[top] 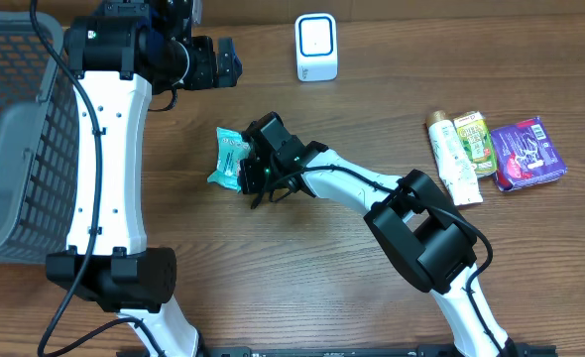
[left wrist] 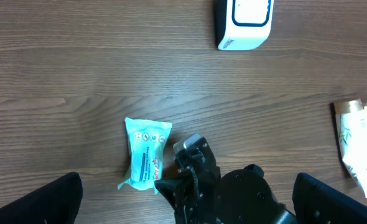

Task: Scan the item barcode
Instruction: 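Reach the right gripper to the teal wipes pouch and grasp it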

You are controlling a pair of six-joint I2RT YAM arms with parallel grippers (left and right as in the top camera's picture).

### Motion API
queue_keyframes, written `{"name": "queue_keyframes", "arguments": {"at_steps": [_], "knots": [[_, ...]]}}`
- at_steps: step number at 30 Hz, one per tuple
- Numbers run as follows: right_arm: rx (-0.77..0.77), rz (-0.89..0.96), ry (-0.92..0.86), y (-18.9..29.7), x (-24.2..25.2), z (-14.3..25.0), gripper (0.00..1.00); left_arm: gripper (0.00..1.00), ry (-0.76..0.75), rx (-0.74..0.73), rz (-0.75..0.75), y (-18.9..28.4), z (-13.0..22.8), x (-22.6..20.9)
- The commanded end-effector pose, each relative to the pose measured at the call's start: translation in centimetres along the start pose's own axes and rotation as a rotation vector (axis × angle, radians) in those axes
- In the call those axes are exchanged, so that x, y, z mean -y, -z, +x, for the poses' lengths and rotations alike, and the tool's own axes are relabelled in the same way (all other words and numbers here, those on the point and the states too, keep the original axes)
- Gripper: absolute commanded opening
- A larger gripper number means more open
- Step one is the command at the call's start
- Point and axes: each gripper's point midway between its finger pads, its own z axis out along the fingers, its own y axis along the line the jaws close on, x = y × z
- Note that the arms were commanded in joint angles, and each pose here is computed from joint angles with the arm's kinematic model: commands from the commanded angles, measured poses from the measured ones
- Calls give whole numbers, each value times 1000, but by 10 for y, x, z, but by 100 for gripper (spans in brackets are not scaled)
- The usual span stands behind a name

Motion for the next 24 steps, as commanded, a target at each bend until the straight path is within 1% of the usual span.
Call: {"name": "queue_keyframes", "arguments": {"at_steps": [1,6,10,11,12,13,14,15,16,18,20,24], "knots": [[-5,35,-70,1,9,1,4,99,-23,13,10,4,-2,5],[44,34,-83,29,9,-21,4,100,-23,13,10,4,-2,5],[59,26,-80,30,8,-25,5,100,-23,13,10,4,-2,5],[62,30,-79,30,9,-26,11,100,-23,13,10,4,-2,5],[64,36,-78,30,9,-26,20,99,-23,13,10,4,-2,5],[70,43,-76,30,10,-26,31,99,-23,13,10,4,-2,5],[84,54,-70,29,10,-28,45,100,-23,13,10,4,-2,5],[91,59,-69,29,11,-30,53,100,-23,13,10,4,-2,5],[104,70,-67,29,13,-32,59,100,-23,13,10,4,-2,5],[136,78,-44,29,13,-39,66,100,-23,13,10,4,-2,5],[161,66,24,29,9,-45,66,100,-23,13,10,4,-2,5],[219,71,71,28,8,-58,66,99,-23,13,10,4,-2,5]]}}
